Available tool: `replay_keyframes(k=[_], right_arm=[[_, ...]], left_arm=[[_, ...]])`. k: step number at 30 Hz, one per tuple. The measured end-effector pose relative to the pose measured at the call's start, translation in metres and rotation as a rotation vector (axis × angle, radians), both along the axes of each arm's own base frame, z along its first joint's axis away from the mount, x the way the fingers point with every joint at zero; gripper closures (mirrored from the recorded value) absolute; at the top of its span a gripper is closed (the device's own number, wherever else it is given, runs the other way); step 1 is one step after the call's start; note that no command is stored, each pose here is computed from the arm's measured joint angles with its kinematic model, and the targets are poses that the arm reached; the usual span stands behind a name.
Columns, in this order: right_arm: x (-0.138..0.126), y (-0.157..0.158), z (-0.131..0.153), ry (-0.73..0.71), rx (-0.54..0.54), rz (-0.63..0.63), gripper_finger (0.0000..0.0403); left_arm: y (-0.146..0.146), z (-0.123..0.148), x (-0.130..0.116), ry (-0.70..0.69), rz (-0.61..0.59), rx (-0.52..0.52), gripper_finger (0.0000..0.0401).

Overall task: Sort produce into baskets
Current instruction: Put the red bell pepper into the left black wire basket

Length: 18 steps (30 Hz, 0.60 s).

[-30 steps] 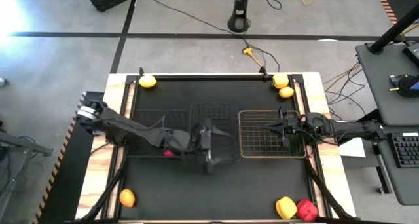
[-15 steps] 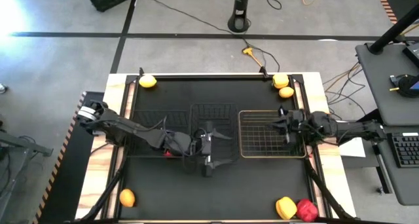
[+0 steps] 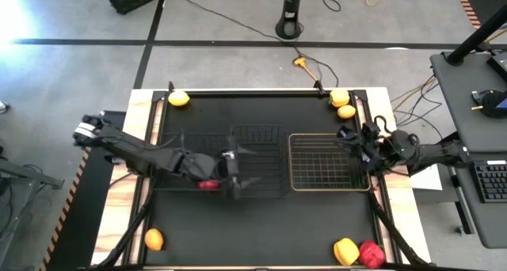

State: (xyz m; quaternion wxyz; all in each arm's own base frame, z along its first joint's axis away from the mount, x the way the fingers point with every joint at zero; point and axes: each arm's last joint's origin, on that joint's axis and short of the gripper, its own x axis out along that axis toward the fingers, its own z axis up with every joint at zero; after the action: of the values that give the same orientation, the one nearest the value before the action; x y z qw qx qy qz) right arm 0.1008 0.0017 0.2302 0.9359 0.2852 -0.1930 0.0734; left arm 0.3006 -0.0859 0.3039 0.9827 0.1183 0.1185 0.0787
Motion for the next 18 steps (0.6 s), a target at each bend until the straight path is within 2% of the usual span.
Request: replay_keyframes(k=[3,6,9,13,16,18], right_arm=[[0.017,0.005,0.016,0.071,-0.071,0.013,0.0392],[0.048,0.014,0.026,0.191,-0.171,0.045,0.0392],[0.075,0.028,0.042,0.235,-0.258,0.089,0.0392],[0.108,0.054,0.058,0.408,-0.293,0.197,0.0392],[0.131,0.074,0.065,0.646,-0.245,0.234,0.0392],[0.144,0.085,0.082,0.756,-0.201,0.226,0.0392]], left_arm=[[0.010,-0.006,-0.029,-0.024,0.049,-0.053,0.0065],[0.019,-0.017,-0.054,-0.051,0.067,-0.122,0.0065],[0.021,-0.034,-0.071,-0.049,-0.016,-0.189,0.0065],[0.020,-0.056,-0.080,-0.097,-0.156,-0.287,0.0065],[0.020,-0.068,-0.084,-0.117,-0.171,-0.299,0.0065],[0.022,-0.072,-0.086,-0.148,-0.143,-0.288,0.0065]])
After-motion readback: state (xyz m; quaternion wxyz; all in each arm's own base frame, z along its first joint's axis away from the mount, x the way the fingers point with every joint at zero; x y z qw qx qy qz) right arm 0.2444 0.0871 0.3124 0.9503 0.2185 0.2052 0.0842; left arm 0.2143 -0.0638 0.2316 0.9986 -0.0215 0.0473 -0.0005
